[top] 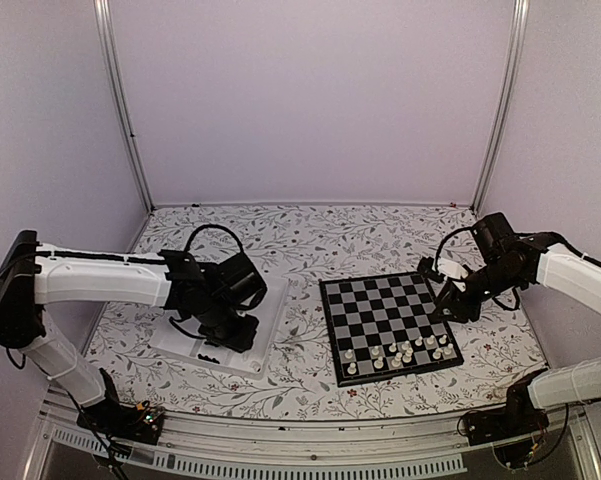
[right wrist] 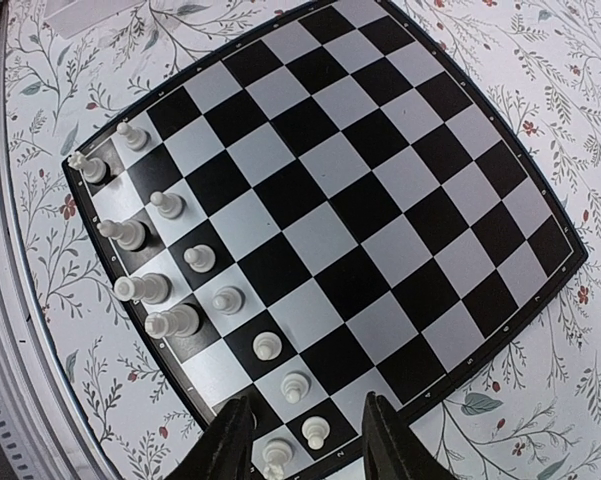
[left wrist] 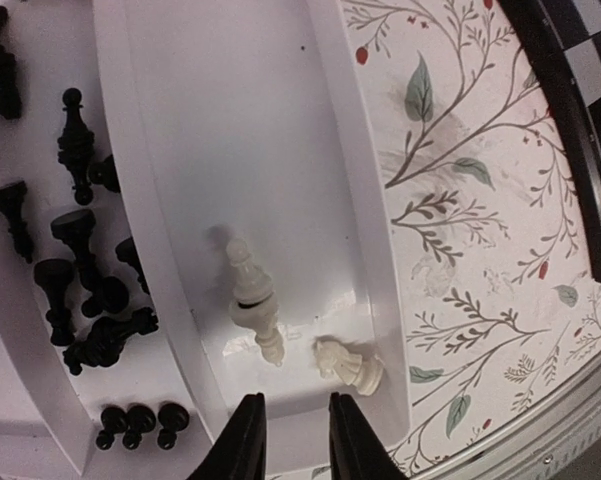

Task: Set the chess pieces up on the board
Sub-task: Pick up the chess piece from the storage box.

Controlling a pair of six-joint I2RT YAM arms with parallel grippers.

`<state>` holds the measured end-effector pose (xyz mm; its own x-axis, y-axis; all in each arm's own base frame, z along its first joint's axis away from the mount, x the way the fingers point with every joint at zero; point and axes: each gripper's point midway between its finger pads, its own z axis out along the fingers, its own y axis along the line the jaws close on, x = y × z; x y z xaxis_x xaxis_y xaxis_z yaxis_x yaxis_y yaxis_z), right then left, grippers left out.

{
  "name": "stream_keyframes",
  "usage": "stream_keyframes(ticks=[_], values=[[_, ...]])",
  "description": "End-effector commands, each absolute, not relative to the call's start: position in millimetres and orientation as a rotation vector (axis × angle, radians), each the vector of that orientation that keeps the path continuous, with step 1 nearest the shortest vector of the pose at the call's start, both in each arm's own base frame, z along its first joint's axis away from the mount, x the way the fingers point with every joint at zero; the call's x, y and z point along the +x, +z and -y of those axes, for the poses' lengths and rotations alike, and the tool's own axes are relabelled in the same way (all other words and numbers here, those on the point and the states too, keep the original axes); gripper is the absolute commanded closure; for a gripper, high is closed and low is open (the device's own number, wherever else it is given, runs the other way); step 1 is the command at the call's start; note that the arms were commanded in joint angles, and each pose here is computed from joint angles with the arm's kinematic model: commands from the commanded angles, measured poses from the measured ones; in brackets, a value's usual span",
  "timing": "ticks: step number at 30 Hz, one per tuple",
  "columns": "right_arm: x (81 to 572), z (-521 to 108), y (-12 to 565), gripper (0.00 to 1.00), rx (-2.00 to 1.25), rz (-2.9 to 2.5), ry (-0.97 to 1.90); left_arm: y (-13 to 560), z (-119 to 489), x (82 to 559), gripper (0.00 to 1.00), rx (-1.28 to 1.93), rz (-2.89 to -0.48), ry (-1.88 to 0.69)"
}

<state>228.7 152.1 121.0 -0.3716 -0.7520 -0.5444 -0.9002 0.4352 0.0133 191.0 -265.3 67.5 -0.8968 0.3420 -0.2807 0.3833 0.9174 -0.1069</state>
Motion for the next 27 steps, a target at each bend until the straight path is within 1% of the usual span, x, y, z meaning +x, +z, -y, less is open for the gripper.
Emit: stream_keyframes(ticks=[1,6,10,18,19,22,27], values=[[232.6,-157.3,125.3,0.60,-1.378,-2.203,0.455,48.1,264.8,183.1,0.73,0.501,-2.872,-0.170],[232.3,-158.4,124.2,0.60,-1.381,-2.201,0.461,36.3,261.2,184.3,0.69,0.491,-2.884,-0.120],[232.7,-158.7,122.0,0.60,-1.380,-2.204,0.466,26.0,260.3,186.7,0.69,0.510,-2.895,-0.071],[233.3,-159.6,121.8,0.60,-1.378,-2.204,0.471,2.9,260.7,190.4,0.73,0.534,-2.928,-0.013],[233.8,-159.9,122.0,0.60,-1.378,-2.203,0.471,-0.2,261.1,188.9,0.75,0.547,-2.937,-0.011],[237.5,-163.9,128.3,0.60,-1.364,-2.189,0.490,-6.2,261.6,184.2,0.88,0.575,-2.964,-0.017],[251.8,-180.1,158.3,0.60,-1.328,-2.111,0.555,11.3,256.6,188.8,0.94,0.599,-2.910,-0.015]])
